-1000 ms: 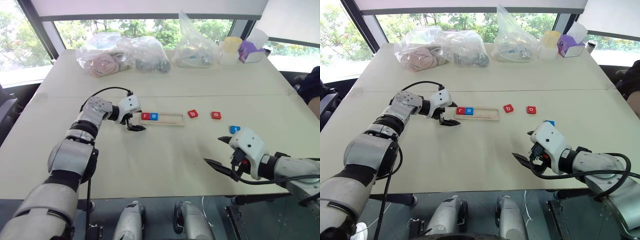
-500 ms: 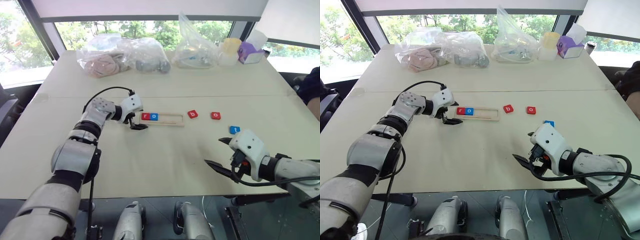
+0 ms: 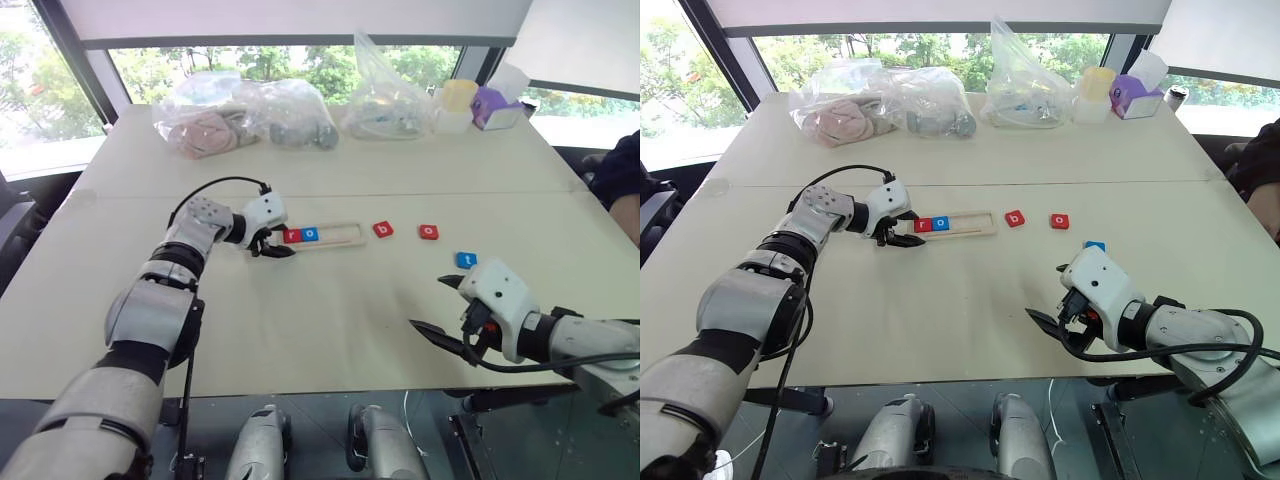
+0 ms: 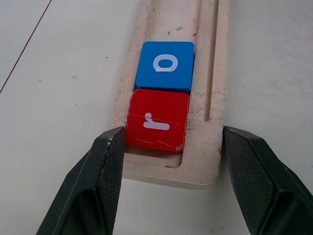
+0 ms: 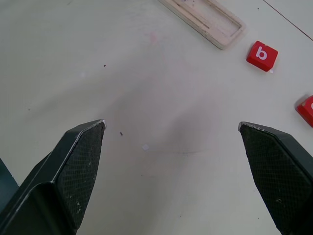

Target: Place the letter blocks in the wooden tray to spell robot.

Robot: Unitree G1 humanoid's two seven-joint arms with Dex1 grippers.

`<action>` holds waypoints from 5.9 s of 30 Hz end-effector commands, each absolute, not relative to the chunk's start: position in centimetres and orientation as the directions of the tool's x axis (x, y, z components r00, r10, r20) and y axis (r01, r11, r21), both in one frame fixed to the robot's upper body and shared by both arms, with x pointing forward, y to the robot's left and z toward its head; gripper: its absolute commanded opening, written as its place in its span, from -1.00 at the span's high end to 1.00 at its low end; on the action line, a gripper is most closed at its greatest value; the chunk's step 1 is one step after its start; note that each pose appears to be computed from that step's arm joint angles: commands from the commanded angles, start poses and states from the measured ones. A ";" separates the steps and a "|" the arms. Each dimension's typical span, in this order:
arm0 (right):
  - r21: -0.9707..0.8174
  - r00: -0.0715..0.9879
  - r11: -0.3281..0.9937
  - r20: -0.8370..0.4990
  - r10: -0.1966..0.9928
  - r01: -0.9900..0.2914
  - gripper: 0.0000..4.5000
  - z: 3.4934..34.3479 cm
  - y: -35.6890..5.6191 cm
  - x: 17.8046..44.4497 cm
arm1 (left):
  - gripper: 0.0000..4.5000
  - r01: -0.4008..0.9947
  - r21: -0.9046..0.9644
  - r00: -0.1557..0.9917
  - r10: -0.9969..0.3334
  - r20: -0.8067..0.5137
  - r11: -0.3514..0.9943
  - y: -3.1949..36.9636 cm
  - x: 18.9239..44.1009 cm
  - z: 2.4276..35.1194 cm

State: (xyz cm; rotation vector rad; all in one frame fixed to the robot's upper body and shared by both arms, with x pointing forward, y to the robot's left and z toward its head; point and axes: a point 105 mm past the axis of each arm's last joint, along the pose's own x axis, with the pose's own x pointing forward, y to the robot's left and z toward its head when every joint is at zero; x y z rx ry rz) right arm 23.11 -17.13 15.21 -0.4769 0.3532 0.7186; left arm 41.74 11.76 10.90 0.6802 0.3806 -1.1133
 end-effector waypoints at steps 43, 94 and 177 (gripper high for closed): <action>-0.335 0.643 0.549 -0.438 0.628 -0.766 -1.00 15.7 -15.5 24.7 | -0.12 0.964 0.228 0.252 -0.760 -0.599 0.140 15.7 27.9 5.6; -0.328 0.587 0.487 -0.453 0.671 -0.810 -1.00 15.4 -14.6 25.5 | -0.99 0.919 0.308 0.381 -0.759 -0.528 0.247 12.7 23.8 7.1; -0.131 0.825 0.927 -0.510 0.242 -0.353 0.47 11.7 -15.7 26.6 | -1.00 0.937 0.210 0.341 -0.869 -0.359 0.280 14.9 23.2 15.1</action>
